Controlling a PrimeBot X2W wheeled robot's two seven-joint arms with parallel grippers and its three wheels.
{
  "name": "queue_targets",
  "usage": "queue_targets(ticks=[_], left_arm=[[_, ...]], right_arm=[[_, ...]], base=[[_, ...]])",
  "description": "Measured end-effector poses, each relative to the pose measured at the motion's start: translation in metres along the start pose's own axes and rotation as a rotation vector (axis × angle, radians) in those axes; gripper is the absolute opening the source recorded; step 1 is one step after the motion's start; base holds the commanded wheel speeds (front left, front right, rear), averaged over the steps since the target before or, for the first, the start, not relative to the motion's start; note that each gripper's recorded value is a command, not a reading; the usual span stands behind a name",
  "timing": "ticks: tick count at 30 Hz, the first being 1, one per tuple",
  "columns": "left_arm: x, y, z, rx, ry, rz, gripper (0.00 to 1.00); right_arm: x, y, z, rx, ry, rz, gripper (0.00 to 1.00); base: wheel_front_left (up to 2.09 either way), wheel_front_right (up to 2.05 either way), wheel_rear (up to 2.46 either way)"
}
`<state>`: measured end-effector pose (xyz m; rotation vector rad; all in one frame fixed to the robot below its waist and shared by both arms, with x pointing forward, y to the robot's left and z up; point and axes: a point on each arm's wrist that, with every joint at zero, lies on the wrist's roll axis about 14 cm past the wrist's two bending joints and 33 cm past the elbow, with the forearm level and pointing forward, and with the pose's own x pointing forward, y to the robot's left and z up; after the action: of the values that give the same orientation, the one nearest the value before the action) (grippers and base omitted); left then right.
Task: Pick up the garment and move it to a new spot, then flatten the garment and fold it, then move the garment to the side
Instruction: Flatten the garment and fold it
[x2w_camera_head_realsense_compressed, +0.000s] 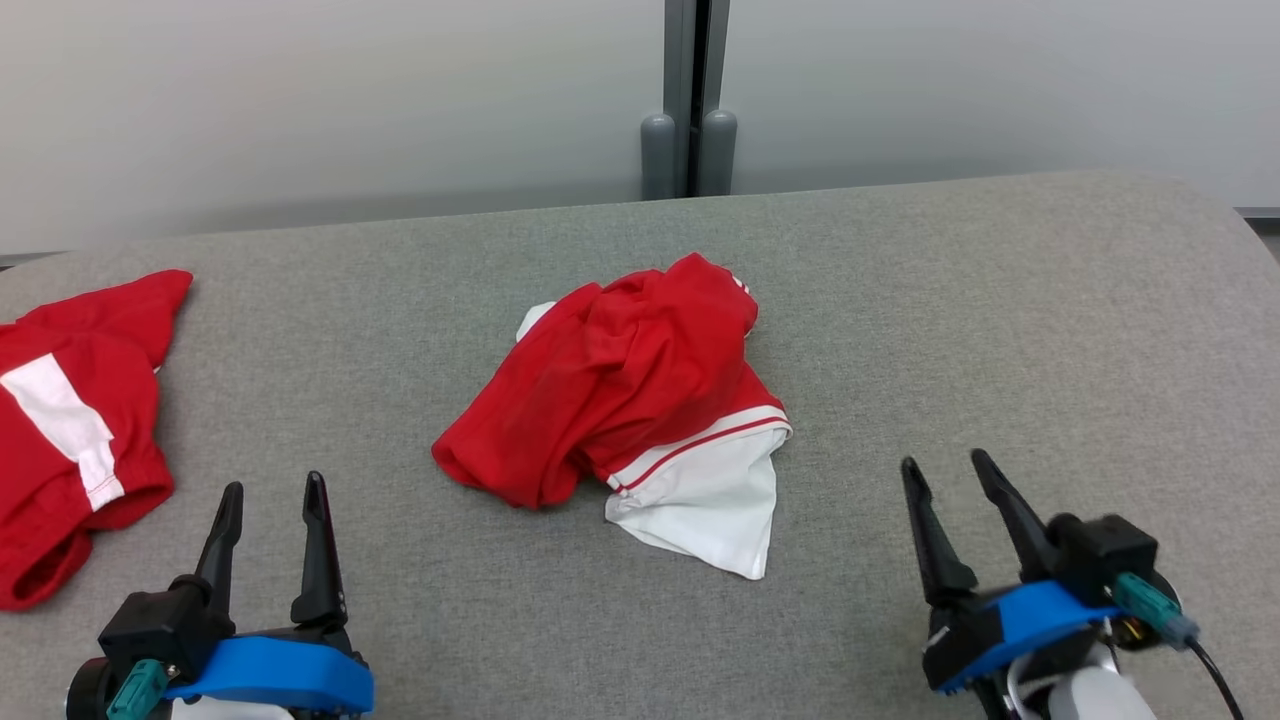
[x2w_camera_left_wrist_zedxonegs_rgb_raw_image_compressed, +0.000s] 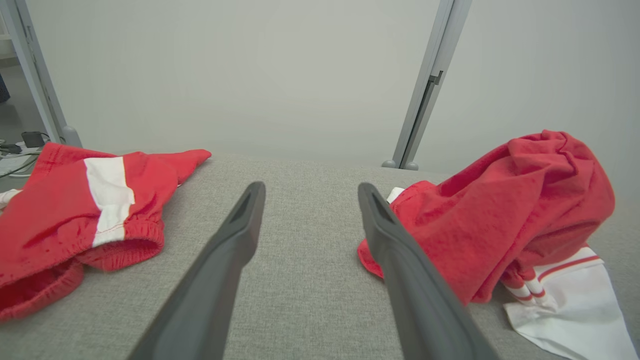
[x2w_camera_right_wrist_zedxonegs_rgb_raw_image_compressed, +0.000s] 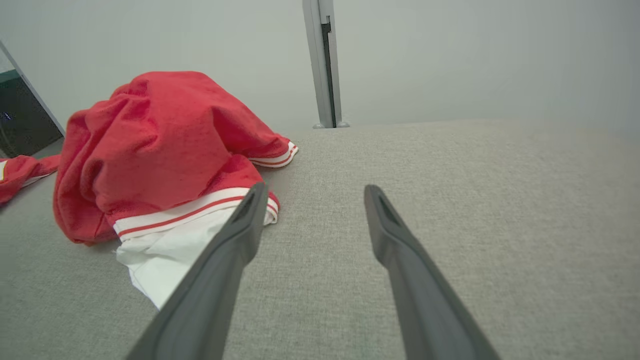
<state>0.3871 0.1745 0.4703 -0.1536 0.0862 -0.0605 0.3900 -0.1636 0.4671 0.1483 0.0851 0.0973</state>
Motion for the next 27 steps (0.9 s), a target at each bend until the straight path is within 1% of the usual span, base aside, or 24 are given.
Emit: queue_targets(ticks=[1, 4, 8, 10, 16, 18, 20, 21, 22, 23, 27], left_arm=[[0.000, 0.000, 0.001, 0.001, -0.001, 0.000, 1.00], [-0.001, 0.002, 0.002, 0.006, -0.002, 0.008, 1.00], [0.000, 0.004, 0.002, 0.006, -0.001, 0.014, 1.00], [0.001, 0.005, 0.002, 0.006, 0.001, 0.016, 1.00], [0.005, 0.008, -0.001, 0.006, 0.010, 0.024, 1.00], [0.006, 0.011, -0.001, 0.006, 0.012, 0.032, 1.00], [0.005, 0.013, -0.002, 0.006, 0.015, 0.036, 1.00], [0.005, 0.014, -0.003, 0.006, 0.017, 0.039, 1.00], [0.005, 0.015, -0.003, 0.006, 0.017, 0.040, 1.00], [0.005, 0.015, -0.003, 0.006, 0.015, 0.041, 1.00], [0.004, 0.016, 0.000, 0.007, 0.004, 0.044, 1.00]], right_arm=[[0.008, 0.009, 0.003, -0.002, 0.003, 0.031, 1.00], [0.020, 0.026, -0.003, 0.005, 0.055, 0.084, 1.00], [0.036, 0.045, -0.028, 0.024, 0.211, 0.140, 1.00], [0.042, 0.052, -0.042, 0.015, 0.283, 0.165, 1.00], [0.057, 0.068, -0.076, -0.079, 0.448, 0.230, 1.00], [0.060, 0.073, -0.087, -0.138, 0.493, 0.256, 1.00], [0.059, 0.073, -0.097, -0.166, 0.542, 0.263, 1.00], [0.060, 0.073, -0.100, -0.178, 0.555, 0.266, 0.60], [0.060, 0.073, -0.101, -0.181, 0.563, 0.268, 0.03], [0.060, 0.073, -0.102, -0.181, 0.570, 0.265, 0.00], [0.061, 0.069, -0.098, -0.152, 0.562, 0.244, 0.00]], base=[[0.00, 0.00, 0.00], [0.00, 0.00, 0.00], [0.00, 0.00, 0.00], [0.00, 0.00, 0.00], [0.00, 0.00, 0.00], [0.00, 0.00, 0.00], [0.00, 0.00, 0.00], [0.00, 0.00, 0.00], [0.00, 0.00, 0.00], [0.00, 0.00, 0.00], [0.00, 0.00, 0.00]])
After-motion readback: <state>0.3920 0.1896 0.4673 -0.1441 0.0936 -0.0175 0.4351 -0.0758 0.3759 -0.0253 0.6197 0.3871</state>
